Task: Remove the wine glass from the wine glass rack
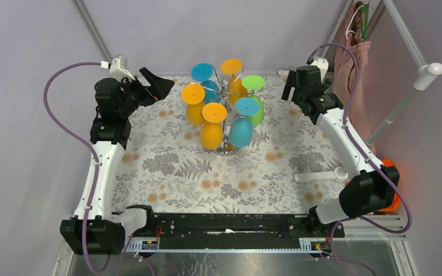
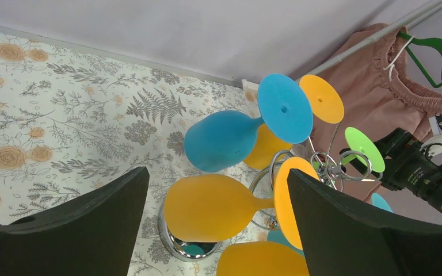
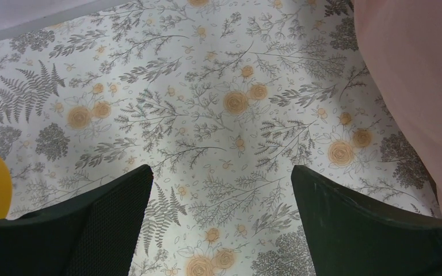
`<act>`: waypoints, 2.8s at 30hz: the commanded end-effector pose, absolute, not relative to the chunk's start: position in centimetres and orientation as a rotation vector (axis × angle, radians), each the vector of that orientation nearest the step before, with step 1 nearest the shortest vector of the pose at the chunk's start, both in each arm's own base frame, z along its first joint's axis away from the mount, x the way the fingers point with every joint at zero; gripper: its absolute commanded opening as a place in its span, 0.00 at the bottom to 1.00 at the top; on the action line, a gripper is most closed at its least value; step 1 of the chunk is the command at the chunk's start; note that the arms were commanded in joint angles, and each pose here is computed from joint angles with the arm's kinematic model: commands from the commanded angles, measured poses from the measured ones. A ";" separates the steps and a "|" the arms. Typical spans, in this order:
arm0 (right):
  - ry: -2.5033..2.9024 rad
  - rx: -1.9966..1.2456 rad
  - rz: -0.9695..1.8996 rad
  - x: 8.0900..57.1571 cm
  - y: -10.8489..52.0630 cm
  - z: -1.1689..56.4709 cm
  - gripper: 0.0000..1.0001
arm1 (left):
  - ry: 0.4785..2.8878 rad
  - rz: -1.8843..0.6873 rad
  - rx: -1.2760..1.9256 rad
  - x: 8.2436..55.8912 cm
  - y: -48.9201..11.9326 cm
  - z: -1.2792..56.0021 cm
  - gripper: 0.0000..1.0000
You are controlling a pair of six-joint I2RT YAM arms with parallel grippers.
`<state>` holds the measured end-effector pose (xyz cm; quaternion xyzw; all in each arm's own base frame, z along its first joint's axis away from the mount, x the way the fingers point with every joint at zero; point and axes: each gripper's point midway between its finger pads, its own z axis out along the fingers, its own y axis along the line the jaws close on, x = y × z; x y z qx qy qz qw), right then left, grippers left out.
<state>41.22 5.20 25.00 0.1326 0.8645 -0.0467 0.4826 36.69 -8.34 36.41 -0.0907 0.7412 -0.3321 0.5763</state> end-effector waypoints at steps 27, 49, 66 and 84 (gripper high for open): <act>1.762 0.146 0.926 39.9 12.1 38.3 0.98 | 1.600 -1.097 -0.156 38.6 -9.4 45.1 0.99; 1.666 0.131 1.392 39.1 16.3 38.8 0.60 | 1.638 -1.122 -0.217 36.1 -7.2 39.0 0.94; 1.762 0.046 1.543 38.9 21.0 37.5 0.52 | 1.683 -1.119 -0.264 36.4 -6.9 36.7 0.94; 1.826 0.095 1.415 39.8 20.7 35.2 0.32 | 1.685 -1.111 -0.269 36.3 -6.7 36.3 0.94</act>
